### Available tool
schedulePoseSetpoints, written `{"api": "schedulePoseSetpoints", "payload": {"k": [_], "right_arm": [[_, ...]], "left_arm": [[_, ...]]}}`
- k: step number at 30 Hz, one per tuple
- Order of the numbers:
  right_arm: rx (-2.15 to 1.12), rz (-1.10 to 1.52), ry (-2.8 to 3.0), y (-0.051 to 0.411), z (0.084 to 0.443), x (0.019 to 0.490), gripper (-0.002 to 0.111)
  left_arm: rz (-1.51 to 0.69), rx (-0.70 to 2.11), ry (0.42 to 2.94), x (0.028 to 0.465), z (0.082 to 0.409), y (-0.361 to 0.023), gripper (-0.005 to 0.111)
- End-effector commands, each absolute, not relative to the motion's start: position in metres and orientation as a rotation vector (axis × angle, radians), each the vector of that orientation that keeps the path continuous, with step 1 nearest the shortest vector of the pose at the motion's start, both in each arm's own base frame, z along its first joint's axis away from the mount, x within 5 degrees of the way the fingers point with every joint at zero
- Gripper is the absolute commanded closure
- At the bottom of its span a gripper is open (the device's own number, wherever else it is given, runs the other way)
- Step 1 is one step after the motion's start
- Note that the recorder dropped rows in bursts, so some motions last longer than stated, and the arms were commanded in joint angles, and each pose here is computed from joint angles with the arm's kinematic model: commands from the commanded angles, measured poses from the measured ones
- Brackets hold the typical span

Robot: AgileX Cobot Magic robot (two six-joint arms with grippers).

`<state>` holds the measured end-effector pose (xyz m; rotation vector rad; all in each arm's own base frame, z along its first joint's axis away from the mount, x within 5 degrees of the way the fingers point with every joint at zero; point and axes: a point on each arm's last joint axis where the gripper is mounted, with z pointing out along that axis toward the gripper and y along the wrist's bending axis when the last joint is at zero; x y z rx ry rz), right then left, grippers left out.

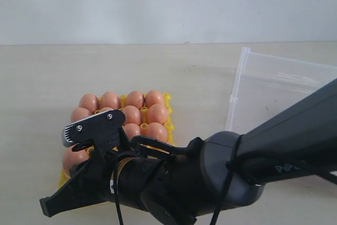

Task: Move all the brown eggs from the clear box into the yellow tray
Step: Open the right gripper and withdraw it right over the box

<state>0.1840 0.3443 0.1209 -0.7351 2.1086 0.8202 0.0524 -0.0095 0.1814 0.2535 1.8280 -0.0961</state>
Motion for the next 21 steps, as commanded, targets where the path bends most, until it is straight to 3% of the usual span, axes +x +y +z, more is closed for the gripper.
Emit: {"api": "schedulePoseSetpoints", "payload": {"k": [1,7,14,21], "right_arm": [[-0.754,0.863,2.02,0.343,0.134,0.179,0.108],[-0.896,0.883,1.59,0.31,0.198,0.155,0.108],[-1.146,0.16,1.16,0.238,0.21,0.155,0.108],[-0.529,-0.072,1.45,0.176,0.215,0.173,0.108]], "left_arm": [[-0.104,0.251,1.825,0.052,0.181,-0.01,0.103],[-0.104,0.251,1.825,0.052,0.181,-0.01,0.103],[-0.104,0.251,1.825,0.052,0.181,-0.01,0.103],[-0.104,0.251,1.825,0.052,0.181,-0.01,0.103]]}}
